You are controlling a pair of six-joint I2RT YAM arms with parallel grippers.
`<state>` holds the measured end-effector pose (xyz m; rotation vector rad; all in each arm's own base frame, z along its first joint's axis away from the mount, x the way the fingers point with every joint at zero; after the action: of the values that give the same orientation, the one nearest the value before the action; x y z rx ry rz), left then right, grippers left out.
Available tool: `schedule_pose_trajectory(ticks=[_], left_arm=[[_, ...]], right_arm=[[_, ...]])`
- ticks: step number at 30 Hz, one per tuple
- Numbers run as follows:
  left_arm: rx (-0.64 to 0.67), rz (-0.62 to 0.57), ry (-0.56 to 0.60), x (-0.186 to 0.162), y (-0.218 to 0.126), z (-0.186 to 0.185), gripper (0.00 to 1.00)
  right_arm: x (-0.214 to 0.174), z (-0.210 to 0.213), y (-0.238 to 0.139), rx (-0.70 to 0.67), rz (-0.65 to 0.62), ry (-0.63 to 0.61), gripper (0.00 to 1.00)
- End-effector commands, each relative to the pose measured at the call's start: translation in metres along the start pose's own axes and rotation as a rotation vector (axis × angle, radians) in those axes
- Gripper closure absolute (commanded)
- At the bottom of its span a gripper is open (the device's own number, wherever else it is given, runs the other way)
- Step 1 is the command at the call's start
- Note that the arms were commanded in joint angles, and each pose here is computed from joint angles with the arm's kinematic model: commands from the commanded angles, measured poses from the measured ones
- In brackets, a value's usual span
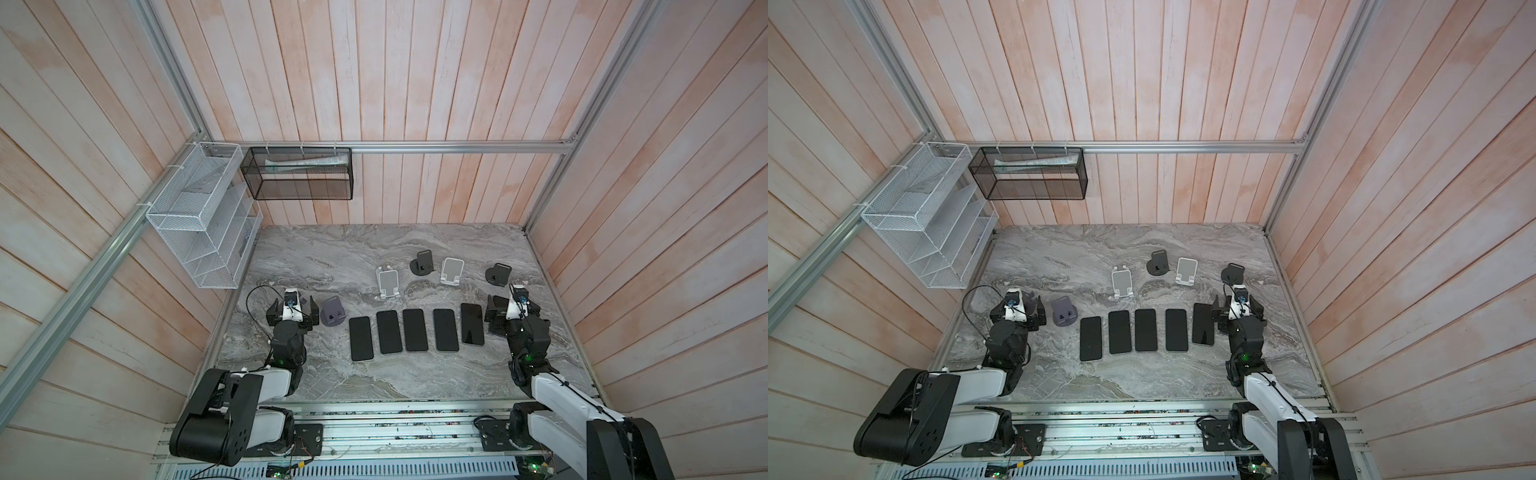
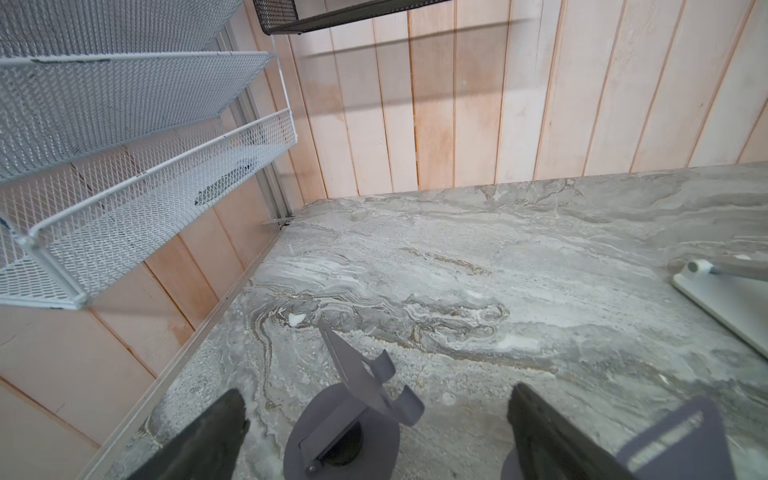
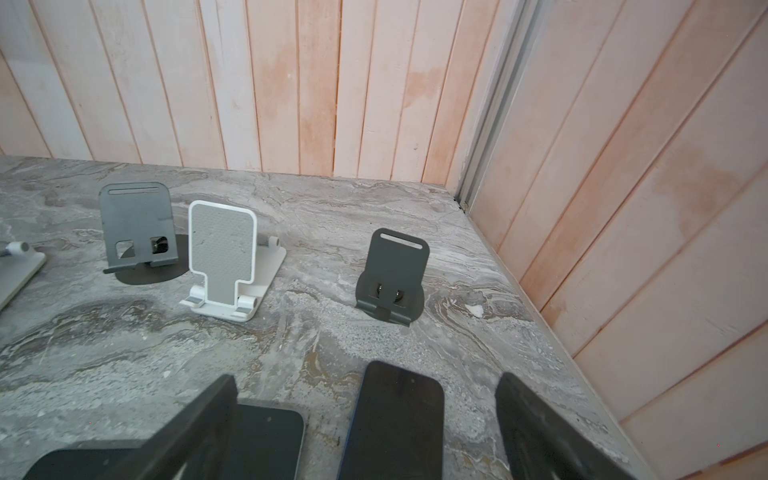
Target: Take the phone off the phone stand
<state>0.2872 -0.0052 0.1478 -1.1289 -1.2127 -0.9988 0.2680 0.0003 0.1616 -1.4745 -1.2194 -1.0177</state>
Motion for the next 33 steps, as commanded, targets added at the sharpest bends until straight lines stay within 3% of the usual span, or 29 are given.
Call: schedule_pose_trajectory(ticks=[1, 15, 20, 27, 33], left_arm=[[-0.035, -0.064, -0.111, 0.017, 0.004, 0.003, 0.00], [-0.061, -0.088, -0.128, 0.008, 0.011, 0.006, 0.00], [-0.057, -0.096, -0.125, -0.002, 0.018, 0.005, 0.00], [-0.019, 0.013, -0.139, -0.006, 0.040, 0.008, 0.00], [-0.019, 0.021, -0.154, -0.006, 0.042, 0.011, 0.00]], right_arm=[[0.006, 0.001, -0.001, 0.046, -0.085, 0.051, 0.02], [0.000, 0.000, 0.009, 0.013, -0.146, 0.021, 0.02], [-0.005, 0.004, 0.019, 0.038, -0.127, 0.026, 0.02], [-0.019, 0.007, 0.036, 0.036, -0.085, 0.034, 0.02], [-0.021, 0.001, 0.053, 0.020, -0.018, 0.066, 0.02]])
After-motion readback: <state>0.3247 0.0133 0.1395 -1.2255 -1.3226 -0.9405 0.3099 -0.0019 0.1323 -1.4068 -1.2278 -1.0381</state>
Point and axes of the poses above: each gripper's point midway between its finger pads, its own y axis out along the fingers, its own z axis along the line the jaws close on, x = y × z, the point moved 6 cm from there along -y, back along the fingers, and after that the axes turned 8 degrees about -y, right-handed, at the moved point
